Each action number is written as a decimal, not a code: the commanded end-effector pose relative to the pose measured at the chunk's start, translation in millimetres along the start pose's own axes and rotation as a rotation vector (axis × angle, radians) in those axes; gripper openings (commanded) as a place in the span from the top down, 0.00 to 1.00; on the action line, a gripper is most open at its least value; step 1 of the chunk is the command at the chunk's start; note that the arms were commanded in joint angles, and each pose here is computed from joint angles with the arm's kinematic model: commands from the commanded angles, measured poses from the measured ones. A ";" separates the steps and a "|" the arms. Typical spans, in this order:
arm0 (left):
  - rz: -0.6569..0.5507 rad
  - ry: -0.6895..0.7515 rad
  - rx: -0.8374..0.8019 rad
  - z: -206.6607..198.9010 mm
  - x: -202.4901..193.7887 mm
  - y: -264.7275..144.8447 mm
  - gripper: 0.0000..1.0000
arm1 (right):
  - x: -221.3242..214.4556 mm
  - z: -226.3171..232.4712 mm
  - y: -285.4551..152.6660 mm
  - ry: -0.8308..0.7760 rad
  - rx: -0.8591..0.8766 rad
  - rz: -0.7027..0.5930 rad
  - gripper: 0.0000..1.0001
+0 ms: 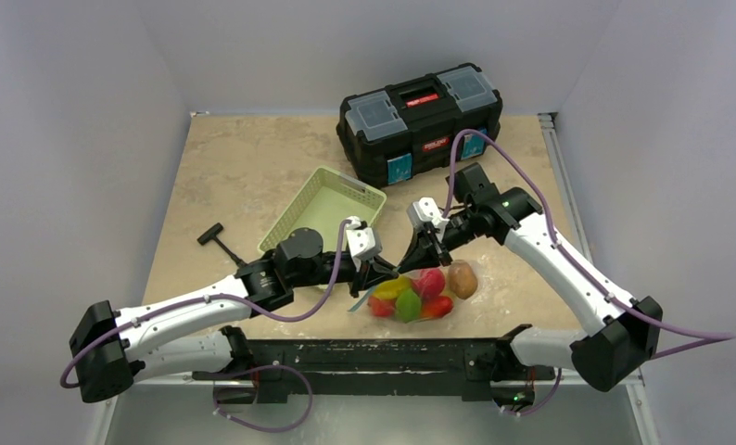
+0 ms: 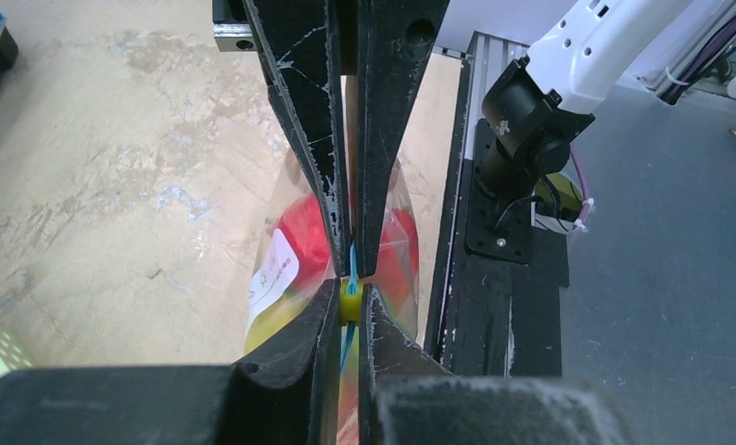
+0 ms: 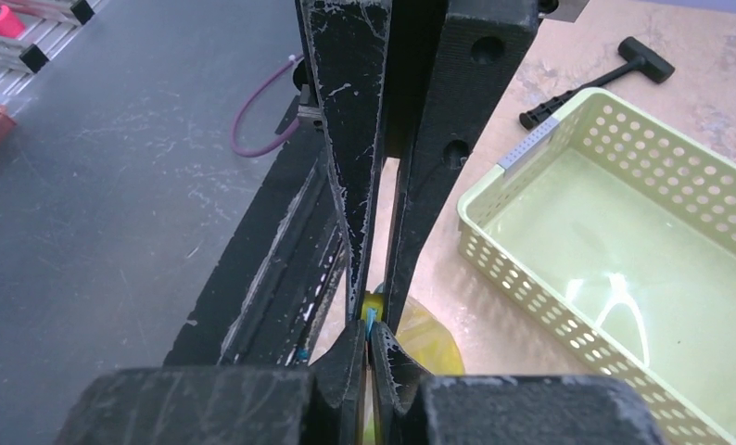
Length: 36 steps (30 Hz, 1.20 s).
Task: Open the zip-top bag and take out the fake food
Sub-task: Unzip the zipper food storage bag at the center of the board.
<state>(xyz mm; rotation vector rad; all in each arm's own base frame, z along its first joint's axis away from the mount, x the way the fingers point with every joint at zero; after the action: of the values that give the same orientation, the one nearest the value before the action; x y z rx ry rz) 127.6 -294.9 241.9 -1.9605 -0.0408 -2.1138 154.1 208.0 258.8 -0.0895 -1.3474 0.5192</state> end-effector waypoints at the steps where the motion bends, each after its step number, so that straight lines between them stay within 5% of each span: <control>1: -0.047 0.040 0.023 6.2 17.1 -2.3 1.00 | 12.1 9.0 -1.6 -0.047 0.018 -0.017 1.00; 19: 0.069 0.055 0.065 9.0 -10.4 -20.3 1.00 | 25.4 19.4 -19.9 -0.091 0.002 -0.123 1.00; 27: 0.037 0.053 0.070 9.9 3.2 -27.0 1.00 | 23.6 9.6 -39.8 -0.082 -0.152 -0.103 1.00; 32: 0.021 0.051 0.026 10.4 20.0 -16.8 1.00 | 12.0 10.4 -29.9 -0.068 -0.126 -0.069 0.37; 36: 0.007 0.041 0.009 10.0 25.0 -10.6 1.00 | 10.7 4.4 -17.6 -0.056 -0.096 -0.036 0.24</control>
<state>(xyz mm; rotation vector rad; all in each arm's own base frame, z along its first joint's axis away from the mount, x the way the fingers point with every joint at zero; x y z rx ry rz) 132.6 -277.0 240.5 -1.8894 0.0199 -2.0563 154.6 186.3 281.8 -0.1250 -1.4391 0.3965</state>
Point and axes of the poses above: each gripper's point midway between its finger pads, its own y axis out along the fingers, its own z axis along the line the jaws close on, x = y × z, the point moved 5 cm from there along -y, back along the fingers, and after that the axes turned 12 degrees about y, right-handed, at the moved point
